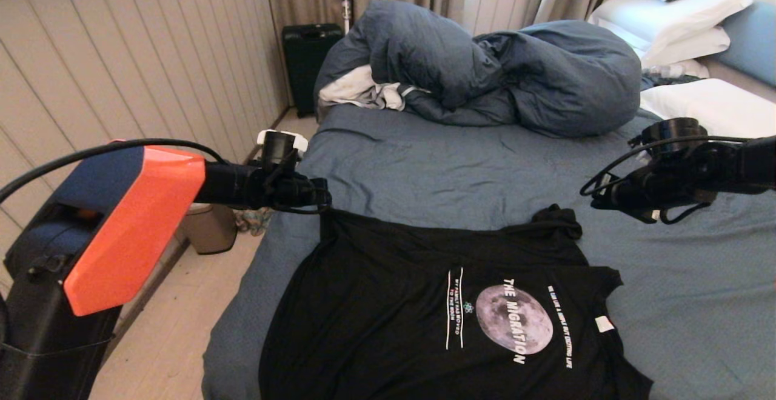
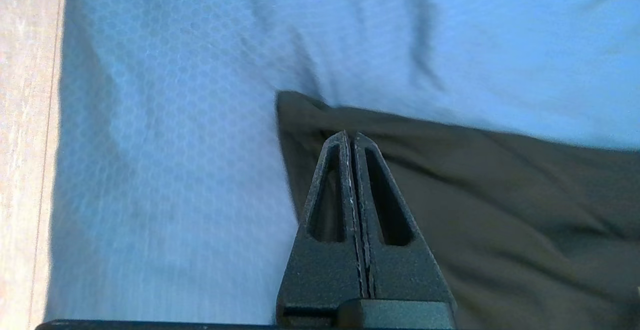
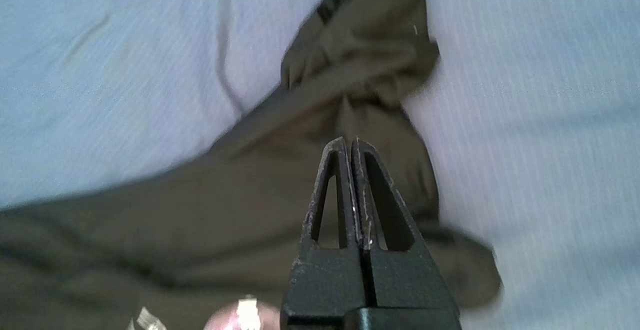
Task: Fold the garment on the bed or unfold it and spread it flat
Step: Unford the black T-shirt
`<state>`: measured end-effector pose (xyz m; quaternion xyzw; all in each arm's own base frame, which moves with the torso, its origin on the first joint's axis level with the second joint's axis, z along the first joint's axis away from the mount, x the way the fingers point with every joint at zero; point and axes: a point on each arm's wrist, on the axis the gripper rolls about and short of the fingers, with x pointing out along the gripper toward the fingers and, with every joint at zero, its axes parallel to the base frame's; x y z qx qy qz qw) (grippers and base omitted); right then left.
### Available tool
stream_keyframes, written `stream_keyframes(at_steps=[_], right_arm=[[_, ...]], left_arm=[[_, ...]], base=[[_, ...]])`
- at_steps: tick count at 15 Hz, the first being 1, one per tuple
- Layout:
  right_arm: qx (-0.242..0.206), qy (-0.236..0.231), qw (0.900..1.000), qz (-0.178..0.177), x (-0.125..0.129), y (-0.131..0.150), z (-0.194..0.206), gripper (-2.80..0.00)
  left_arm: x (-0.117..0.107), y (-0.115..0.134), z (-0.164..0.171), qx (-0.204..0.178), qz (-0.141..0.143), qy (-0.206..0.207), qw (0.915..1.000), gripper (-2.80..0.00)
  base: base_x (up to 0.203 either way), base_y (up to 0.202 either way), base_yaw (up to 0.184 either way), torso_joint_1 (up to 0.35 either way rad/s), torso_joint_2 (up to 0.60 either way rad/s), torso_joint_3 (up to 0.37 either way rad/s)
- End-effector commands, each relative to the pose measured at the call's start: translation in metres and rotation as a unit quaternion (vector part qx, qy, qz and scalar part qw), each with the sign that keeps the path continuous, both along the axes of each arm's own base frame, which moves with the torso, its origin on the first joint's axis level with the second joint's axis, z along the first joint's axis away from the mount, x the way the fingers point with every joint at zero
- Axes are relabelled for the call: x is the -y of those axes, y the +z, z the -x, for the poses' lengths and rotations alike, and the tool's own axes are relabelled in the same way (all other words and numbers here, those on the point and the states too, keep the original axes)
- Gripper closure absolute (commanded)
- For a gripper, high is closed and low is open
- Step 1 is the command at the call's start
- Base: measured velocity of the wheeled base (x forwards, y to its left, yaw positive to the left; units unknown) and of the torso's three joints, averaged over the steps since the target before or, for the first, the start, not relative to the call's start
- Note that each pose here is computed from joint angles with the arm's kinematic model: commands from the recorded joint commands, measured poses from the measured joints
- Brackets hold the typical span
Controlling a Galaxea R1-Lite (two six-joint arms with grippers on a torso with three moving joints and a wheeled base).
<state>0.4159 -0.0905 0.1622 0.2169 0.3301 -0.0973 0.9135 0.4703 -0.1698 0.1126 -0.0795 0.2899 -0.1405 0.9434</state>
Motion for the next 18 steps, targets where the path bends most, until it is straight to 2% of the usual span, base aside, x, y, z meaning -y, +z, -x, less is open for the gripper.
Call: stream_keyframes(at_steps=[1, 2, 4, 5, 9, 13, 18], right_arm=[[-0.022, -0.008, 1.0, 0.013, -0.003, -0.025, -0.019, 0.0], [-0.026, -0.022, 0.999, 0.031, -0.002, -0.036, -0.029, 0.0], [-0.011, -0.039, 0.998, 0.05, 0.002, -0.037, -0.043, 0.0], [-0.01, -0.043, 0.998, 0.052, 0.003, -0.04, -0.047, -2.8], [-0.017, -0.063, 0.995, 0.07, 0.008, -0.068, -0.071, -2.8], [-0.003, -0.077, 0.993, 0.087, 0.013, -0.089, -0.088, -2.8], [-0.016, -0.099, 0.985, 0.138, 0.011, -0.118, -0.096, -2.8]], left_arm=[[0.004, -0.032, -0.01, -0.023, -0.008, 0.001, 0.9997, 0.0], [0.004, -0.035, -0.01, -0.026, -0.008, 0.002, 0.9996, 0.0], [0.004, -0.036, -0.01, -0.028, -0.007, 0.004, 0.9996, 0.0], [0.004, -0.04, -0.011, -0.031, -0.009, 0.003, 0.9995, 0.0], [-0.001, -0.04, -0.015, -0.027, -0.008, 0.009, 0.9996, 0.0], [-0.003, -0.045, -0.017, -0.031, -0.006, 0.011, 0.9994, 0.0], [-0.003, -0.045, -0.017, -0.032, -0.006, 0.011, 0.9994, 0.0]], base=[[0.0, 0.0, 0.0, 0.0, 0.0, 0.0], [0.0, 0.0, 0.0, 0.0, 0.0, 0.0], [0.0, 0.0, 0.0, 0.0, 0.0, 0.0], [0.0, 0.0, 0.0, 0.0, 0.0, 0.0], [0.0, 0.0, 0.0, 0.0, 0.0, 0.0], [0.0, 0.0, 0.0, 0.0, 0.0, 0.0], [0.0, 0.0, 0.0, 0.0, 0.0, 0.0]])
